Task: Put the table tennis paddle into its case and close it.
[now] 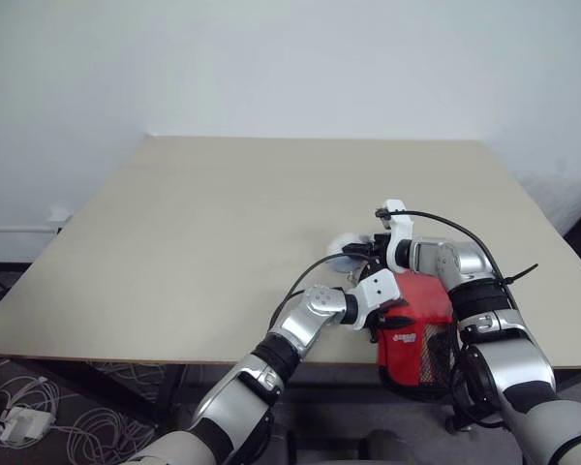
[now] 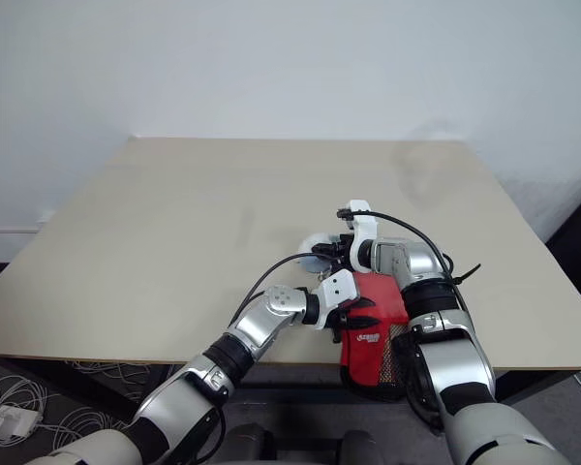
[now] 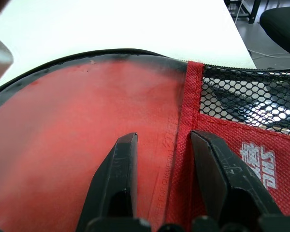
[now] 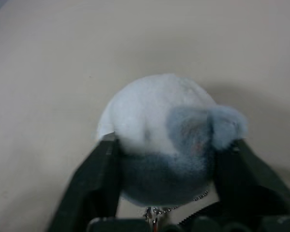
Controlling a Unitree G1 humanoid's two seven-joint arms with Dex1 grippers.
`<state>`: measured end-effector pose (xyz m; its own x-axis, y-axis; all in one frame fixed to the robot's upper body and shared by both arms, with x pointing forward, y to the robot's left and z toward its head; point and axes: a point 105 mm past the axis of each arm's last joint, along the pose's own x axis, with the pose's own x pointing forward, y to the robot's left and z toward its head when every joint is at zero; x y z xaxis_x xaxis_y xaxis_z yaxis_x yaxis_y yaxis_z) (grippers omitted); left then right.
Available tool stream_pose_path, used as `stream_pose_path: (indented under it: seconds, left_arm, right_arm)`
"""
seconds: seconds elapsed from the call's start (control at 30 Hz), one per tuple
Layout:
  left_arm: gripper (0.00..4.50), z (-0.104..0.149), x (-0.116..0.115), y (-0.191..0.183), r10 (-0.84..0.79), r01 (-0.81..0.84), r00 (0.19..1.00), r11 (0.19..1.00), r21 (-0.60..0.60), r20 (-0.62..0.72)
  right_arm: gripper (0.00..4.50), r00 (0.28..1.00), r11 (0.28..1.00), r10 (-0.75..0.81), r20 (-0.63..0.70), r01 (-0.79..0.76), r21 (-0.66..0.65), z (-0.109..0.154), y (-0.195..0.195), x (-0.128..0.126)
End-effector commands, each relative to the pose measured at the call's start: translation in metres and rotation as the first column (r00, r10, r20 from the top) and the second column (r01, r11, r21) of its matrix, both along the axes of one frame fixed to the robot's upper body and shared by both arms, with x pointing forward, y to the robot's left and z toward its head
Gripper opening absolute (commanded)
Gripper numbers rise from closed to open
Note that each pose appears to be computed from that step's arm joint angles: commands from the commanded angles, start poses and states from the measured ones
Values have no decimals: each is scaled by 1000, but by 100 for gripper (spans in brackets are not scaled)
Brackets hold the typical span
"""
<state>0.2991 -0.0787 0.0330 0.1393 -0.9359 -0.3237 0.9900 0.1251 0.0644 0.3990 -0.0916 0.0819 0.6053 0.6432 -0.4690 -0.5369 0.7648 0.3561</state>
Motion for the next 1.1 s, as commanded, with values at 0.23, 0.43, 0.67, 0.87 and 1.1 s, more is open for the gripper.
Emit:
stream_pose_path:
  seconds: [0.23, 0.43, 0.67, 0.87, 1.1]
  left_arm:
    - [174, -42, -3, 23, 65, -49, 993, 985, 163, -96]
    - [174, -42, -2, 24, 61, -45, 994, 984, 174, -85]
    - [174, -41, 3, 27, 81, -68, 994, 982, 177, -73]
    - [174, -40, 6, 30, 106, -92, 992, 980, 174, -72]
    - [174, -41, 6, 30, 118, -103, 989, 980, 172, -84]
  right_arm:
    - [4, 941, 966, -252, 226, 231, 116, 52, -28, 25]
    - [4, 857, 901, -433, 280, 423, 100, 45, -56, 41]
    - [4, 699, 753, -644, 311, 650, 98, 35, -106, 53]
    - [4, 594, 646, -748, 298, 754, 119, 32, -150, 47]
    - [4, 553, 612, -771, 315, 780, 130, 36, -187, 16]
